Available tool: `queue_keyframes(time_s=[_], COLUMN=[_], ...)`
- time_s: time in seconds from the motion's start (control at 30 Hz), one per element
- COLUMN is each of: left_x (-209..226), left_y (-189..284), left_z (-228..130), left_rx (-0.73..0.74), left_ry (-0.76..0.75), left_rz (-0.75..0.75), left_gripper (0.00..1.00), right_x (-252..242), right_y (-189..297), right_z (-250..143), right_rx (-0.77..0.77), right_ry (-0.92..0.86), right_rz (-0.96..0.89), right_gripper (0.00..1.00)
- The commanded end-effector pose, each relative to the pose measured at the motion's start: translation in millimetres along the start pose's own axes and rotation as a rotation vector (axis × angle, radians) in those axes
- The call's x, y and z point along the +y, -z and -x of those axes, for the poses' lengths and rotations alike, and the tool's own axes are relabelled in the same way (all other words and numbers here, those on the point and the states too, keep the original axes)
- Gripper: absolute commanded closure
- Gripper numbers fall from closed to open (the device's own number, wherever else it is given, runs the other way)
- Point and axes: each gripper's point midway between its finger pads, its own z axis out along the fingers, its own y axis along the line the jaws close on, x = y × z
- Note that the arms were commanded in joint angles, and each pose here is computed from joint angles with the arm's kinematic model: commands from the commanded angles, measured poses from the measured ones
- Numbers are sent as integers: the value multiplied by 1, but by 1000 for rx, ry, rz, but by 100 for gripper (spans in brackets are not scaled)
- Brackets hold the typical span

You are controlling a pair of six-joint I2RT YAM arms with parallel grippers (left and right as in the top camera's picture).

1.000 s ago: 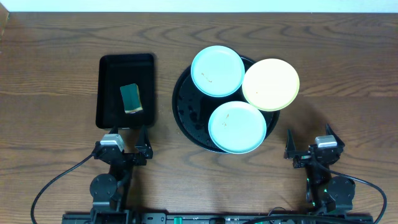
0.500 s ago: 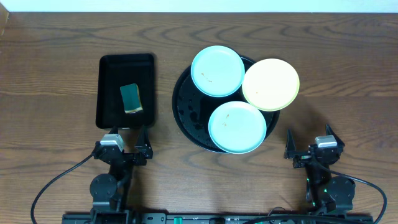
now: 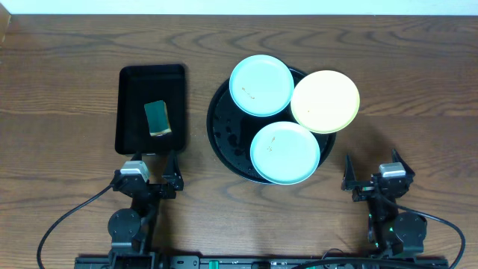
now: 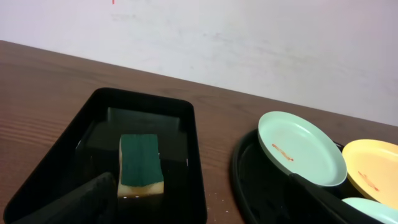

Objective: Clean dirty plates on tray and stack at the side

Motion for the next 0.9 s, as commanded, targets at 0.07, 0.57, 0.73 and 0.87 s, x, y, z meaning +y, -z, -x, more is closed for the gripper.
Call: queue_keyframes(time_s=[0.07,0.57,0.73,0.87], left_x=[0,0,0,0], left_y=[0,0,0,0], left_z=[-14,-14,-14,-14], left_rx=[52,52,52,52], left_ry=[12,12,11,11], left_rz=[-7,-6,-7,-7], left_gripper=[14,14,14,14], right_x=[22,22,36,68], right_y=[3,-2,-23,-34], right_z=[6,121,141,154], right_rx=[-15,405,706,843], right_ry=[-4,-52,-172,-387], right_rz=[129,214,319,478], right_gripper=[1,1,1,1])
